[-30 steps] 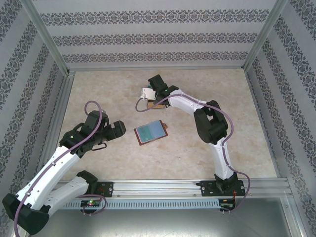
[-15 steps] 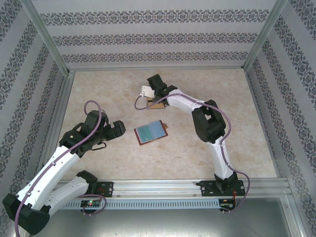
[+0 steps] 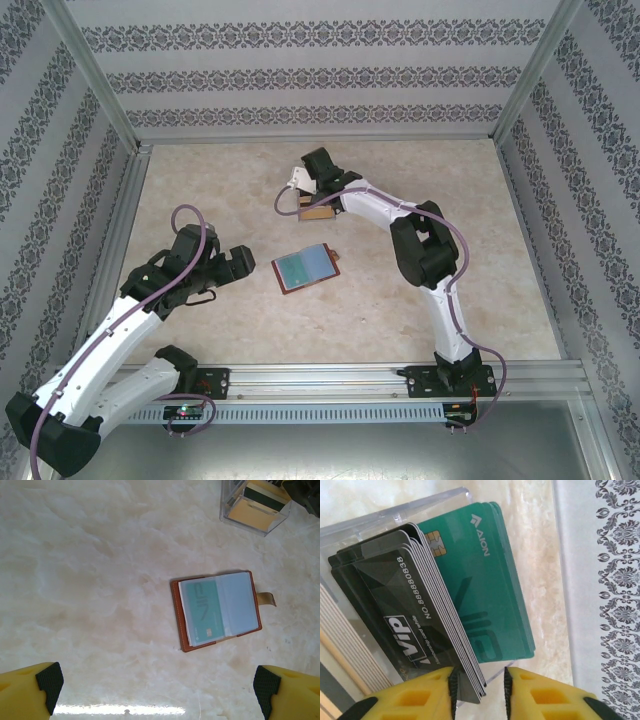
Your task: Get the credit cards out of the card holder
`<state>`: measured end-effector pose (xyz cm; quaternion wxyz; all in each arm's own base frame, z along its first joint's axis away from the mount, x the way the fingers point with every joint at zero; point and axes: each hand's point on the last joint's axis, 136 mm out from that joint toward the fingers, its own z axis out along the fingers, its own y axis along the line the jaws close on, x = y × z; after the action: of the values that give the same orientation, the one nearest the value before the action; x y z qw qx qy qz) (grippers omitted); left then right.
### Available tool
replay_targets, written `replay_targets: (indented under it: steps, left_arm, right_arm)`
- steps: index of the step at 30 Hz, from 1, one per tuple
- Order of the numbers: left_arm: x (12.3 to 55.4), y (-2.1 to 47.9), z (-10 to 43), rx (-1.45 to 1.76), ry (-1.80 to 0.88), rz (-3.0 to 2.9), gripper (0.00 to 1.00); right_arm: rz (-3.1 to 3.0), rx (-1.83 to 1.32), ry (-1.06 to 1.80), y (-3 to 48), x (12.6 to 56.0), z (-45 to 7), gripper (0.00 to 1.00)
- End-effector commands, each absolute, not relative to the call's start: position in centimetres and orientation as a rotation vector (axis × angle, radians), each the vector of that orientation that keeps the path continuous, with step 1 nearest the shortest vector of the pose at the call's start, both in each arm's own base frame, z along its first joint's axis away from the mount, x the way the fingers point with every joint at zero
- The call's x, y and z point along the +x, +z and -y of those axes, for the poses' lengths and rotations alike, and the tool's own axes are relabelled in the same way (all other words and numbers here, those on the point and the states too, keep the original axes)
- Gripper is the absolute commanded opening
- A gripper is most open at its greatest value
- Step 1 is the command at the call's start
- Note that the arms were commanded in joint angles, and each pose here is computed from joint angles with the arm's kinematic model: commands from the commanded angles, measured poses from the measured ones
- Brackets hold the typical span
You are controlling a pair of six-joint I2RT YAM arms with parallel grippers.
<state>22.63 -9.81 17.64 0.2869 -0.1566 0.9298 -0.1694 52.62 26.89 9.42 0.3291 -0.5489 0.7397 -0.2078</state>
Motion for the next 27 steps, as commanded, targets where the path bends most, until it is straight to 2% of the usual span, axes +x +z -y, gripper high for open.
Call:
replay_targets:
  steps: [1, 10, 14, 15, 18, 20, 27]
  left_arm:
    - [23.2, 17.6, 10.2, -0.412, -0.496, -2.458, 1.00]
    - [24.5, 15.6, 13.2, -0.402, -0.663, -2.484, 1.00]
    - [25.3, 13.8, 14.7, -0.443, -0.746, -2.511, 0.95]
    - [25.5, 13.5, 15.0, -0.450, -0.771, -2.514, 0.92]
    - [26.0, 12.2, 15.8, -0.493, -0.822, -2.522, 0.87]
    - [26.3, 11.5, 16.2, -0.516, -0.843, -2.528, 0.85]
    - [27.0, 9.7, 17.4, -0.538, -0.882, -2.569, 0.83]
  right_arm:
    - [-1.942, -1.272, -0.499, 15.0, 52.2, -26.6, 0.35]
    - [-2.104, -1.068, -0.228, 17.1, 45.1, -26.9, 0.39]
    - [-2.246, -0.963, -0.045, 15.8, 40.8, -26.6, 0.39]
    - [-2.282, -0.937, 0.009, 15.4, 39.9, -26.6, 0.38]
    - [-2.416, -0.823, 0.207, 13.5, 37.0, -27.1, 0.21]
    - [-2.522, -0.779, 0.313, 11.6, 34.9, -27.4, 0.16]
    - [-2.706, -0.703, 0.370, 5.7, 31.4, -26.7, 0.15]
